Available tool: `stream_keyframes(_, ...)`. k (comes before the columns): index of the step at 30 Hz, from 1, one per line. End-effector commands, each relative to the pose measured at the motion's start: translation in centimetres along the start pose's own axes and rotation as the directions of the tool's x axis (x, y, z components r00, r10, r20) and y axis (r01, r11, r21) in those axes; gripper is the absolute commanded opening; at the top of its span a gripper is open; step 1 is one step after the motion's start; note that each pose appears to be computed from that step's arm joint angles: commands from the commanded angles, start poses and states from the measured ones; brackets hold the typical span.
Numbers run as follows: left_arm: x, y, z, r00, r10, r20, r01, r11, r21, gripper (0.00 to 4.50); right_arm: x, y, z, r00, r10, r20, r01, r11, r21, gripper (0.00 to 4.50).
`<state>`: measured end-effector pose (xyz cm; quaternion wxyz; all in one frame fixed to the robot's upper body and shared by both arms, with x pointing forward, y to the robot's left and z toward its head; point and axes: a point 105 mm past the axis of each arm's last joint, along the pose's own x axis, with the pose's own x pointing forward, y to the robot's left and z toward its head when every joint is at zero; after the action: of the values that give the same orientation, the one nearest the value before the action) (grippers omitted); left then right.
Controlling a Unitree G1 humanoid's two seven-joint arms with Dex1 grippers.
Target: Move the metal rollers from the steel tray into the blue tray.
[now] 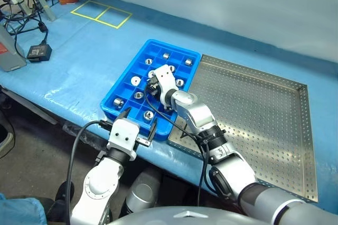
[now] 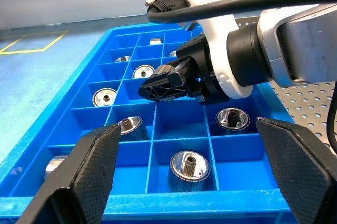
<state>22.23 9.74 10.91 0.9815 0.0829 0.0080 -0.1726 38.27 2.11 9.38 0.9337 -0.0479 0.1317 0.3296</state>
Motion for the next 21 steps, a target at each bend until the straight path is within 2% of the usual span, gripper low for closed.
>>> stream_keyframes(1, -0.1, -0.3, 0.8, 0.999, -0.010, 0.034, 0.010, 1.000, -0.004, 4.50, -0.4, -0.5, 1.4, 0.998, -0.021, 0.061, 0.021, 1.000, 0.003, 3.19)
stream_keyframes(5, 0.1, -0.5, 0.9, 0.999, -0.031, 0.038, 0.031, 1.000, -0.002, 4.50, -1.4, -1.8, 2.6, 0.992, -0.072, 0.106, 0.072, 0.997, 0.003, 4.48)
stream_keyframes(13, 1.1, -0.3, 1.9, 0.993, -0.089, 0.072, 0.088, 0.996, 0.023, 4.50, -5.2, -4.0, 4.5, 0.973, -0.143, 0.182, 0.146, 0.989, -0.003, 4.48)
stream_keyframes(21, 3.4, 0.9, 2.7, 0.987, -0.124, 0.101, 0.117, 0.991, 0.068, 4.50, -10.3, -6.4, 2.6, 0.962, -0.232, 0.142, 0.241, 0.969, -0.055, 4.48)
